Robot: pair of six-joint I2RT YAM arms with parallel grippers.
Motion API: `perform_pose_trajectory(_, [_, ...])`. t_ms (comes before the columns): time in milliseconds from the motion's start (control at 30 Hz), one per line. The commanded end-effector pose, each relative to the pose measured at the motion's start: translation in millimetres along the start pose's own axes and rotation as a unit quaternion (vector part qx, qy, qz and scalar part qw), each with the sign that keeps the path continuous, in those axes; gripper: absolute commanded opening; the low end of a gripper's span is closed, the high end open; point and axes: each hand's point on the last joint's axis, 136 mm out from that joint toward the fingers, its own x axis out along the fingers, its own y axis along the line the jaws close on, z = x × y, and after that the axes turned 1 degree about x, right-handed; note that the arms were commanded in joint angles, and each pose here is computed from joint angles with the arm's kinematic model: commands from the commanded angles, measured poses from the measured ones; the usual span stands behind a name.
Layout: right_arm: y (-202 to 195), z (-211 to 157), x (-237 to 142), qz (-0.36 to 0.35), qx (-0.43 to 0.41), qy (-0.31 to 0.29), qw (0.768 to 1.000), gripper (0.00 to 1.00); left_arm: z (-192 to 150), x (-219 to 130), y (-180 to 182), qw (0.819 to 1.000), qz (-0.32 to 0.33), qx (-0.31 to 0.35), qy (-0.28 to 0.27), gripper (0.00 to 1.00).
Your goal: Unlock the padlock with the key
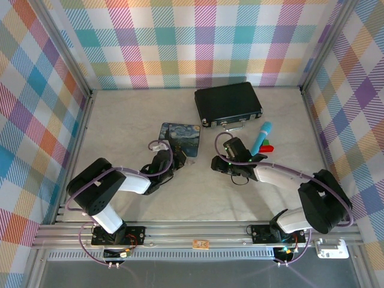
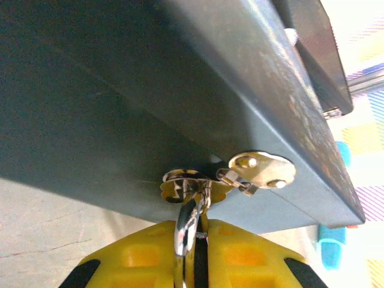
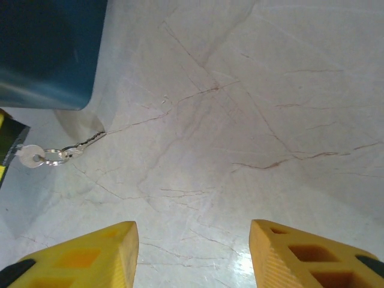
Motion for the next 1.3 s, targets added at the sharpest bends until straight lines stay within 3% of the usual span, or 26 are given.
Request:
perform_pose_trajectory(0, [5,14,-17,-0.010,-0.037,-0.033,0.999,0.51,0,7,-3,1.000,0.005,0.021,-0.011,0.00])
perform_pose_trajectory(200, [9,18,-29,-0.010,-0.071,-0.057,0.996,0.52,-5,15,6,1.000,0.009,0.022,-0.011,0.07])
perform_pose_trajectory(333, [24,12,-29,-0.009,-0.125,-0.058,0.990,0.52,-2,5,7,1.000,0.009,0.010,-0.018,0.32])
perform_pose_trajectory(767, [101,-3,6,-0.034,-0.261,-0.036,0.964,0.52,38,-67,26,0.996,0.092,0.003,-0.021,0.74])
perform_pose_trajectory(933, [121,-8,37,-0.067,-0.307,-0.018,0.949,0.54,65,-81,46,0.994,0.100,-0.034,-0.001,0.76])
perform_pose_trajectory(1267, [137,0,80,-0.163,-0.387,-0.018,0.907,0.60,105,-98,55,0.994,0.064,-0.081,-0.036,0.77])
